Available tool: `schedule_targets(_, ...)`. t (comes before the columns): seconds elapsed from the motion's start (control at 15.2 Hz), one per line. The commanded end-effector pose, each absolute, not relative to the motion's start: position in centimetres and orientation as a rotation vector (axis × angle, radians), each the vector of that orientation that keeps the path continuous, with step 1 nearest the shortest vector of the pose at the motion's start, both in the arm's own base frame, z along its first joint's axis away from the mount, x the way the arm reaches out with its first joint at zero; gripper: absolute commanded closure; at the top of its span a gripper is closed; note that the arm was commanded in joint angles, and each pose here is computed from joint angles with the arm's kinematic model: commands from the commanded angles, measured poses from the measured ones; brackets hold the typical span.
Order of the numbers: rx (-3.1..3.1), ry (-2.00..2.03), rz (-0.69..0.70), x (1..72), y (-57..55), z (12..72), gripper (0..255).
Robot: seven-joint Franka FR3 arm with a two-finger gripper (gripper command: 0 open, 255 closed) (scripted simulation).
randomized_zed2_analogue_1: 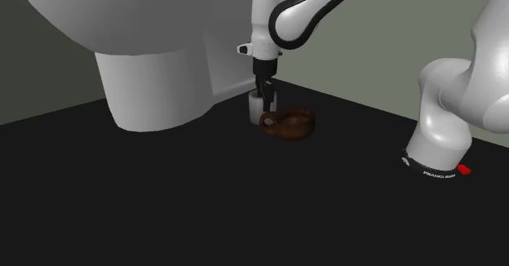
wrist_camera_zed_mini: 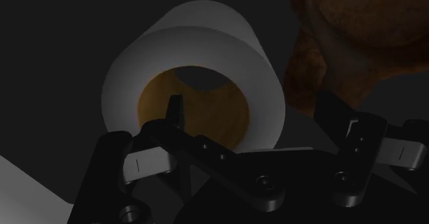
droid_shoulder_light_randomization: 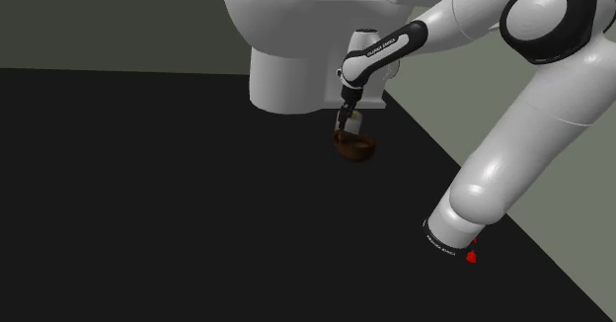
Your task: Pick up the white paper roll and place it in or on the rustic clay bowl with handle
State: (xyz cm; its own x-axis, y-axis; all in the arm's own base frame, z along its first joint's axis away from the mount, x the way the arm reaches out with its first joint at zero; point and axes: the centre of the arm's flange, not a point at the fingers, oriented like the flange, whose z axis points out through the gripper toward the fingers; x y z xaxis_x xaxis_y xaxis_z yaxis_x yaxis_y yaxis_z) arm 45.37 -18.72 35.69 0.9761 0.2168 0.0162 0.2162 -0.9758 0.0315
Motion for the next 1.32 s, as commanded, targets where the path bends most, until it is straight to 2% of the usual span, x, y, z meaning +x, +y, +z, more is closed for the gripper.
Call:
schedule_targets(0.0, 3.115, 0.345, -0.049, 44.7, -18.3, 34.5, 255)
schedule_targets(0.46, 3.119, 0.345, -0.048, 43.2, -19.5, 33.3, 255)
schedule_targets(1.25, 3.115, 0.345, -0.049, 44.8, -18.5, 39.7, 255)
